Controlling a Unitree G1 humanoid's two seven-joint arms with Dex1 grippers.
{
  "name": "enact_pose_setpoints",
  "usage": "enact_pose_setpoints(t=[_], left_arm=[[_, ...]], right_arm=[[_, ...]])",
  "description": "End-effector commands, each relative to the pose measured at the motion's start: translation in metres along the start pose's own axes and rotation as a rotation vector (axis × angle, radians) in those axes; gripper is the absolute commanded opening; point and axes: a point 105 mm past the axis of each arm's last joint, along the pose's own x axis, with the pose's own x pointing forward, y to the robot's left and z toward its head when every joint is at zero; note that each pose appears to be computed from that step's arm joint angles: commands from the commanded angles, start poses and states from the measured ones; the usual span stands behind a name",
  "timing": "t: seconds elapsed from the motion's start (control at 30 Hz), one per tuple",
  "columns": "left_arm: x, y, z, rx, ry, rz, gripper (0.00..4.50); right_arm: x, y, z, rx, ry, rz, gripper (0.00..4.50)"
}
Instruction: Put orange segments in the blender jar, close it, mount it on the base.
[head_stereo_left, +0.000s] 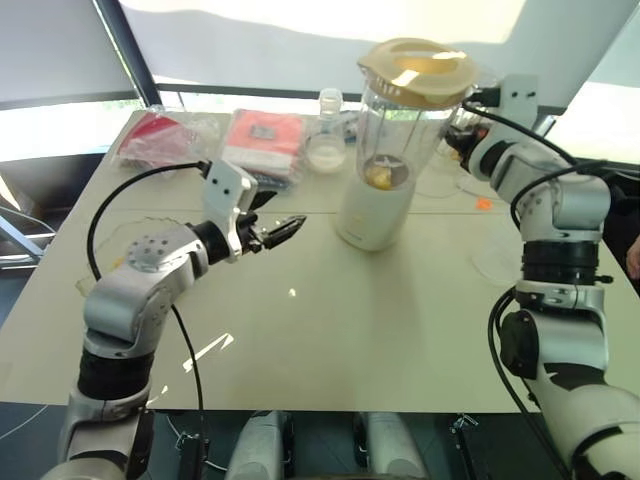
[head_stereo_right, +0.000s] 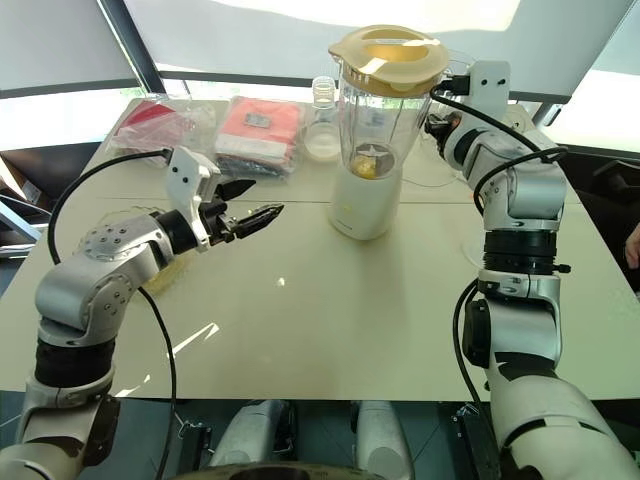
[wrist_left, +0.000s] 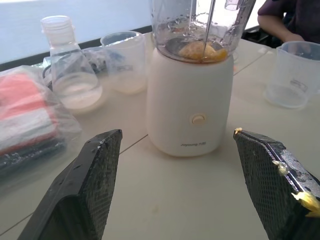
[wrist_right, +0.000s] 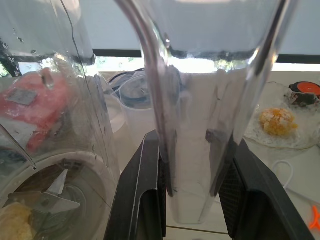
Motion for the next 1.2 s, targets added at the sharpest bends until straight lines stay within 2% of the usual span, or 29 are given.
enact_pose_setpoints(t=[0.03,0.33,0.6,1.2], left_arm=[[-0.001,0.001,0.010,0.035,-0.040,0.009,3.69],[0.000,0.002,0.011,0.038,-0.041,0.012,3.69],[0.002,0.004,0.007,0.043,-0.029,-0.002,3.69],[0.001,0.004,0.002,0.045,-0.031,0.011,3.69]], right_arm=[[0.001,0.004,-0.012,0.015,0.042,0.016,0.81],[-0.001,0.011,-0.017,0.030,0.042,0.024,0.81],[0.001,0.013,-0.015,-0.073,0.040,0.040,0.81],[0.004,0.016,-0.013,-0.065,0.069,0.050,0.81]])
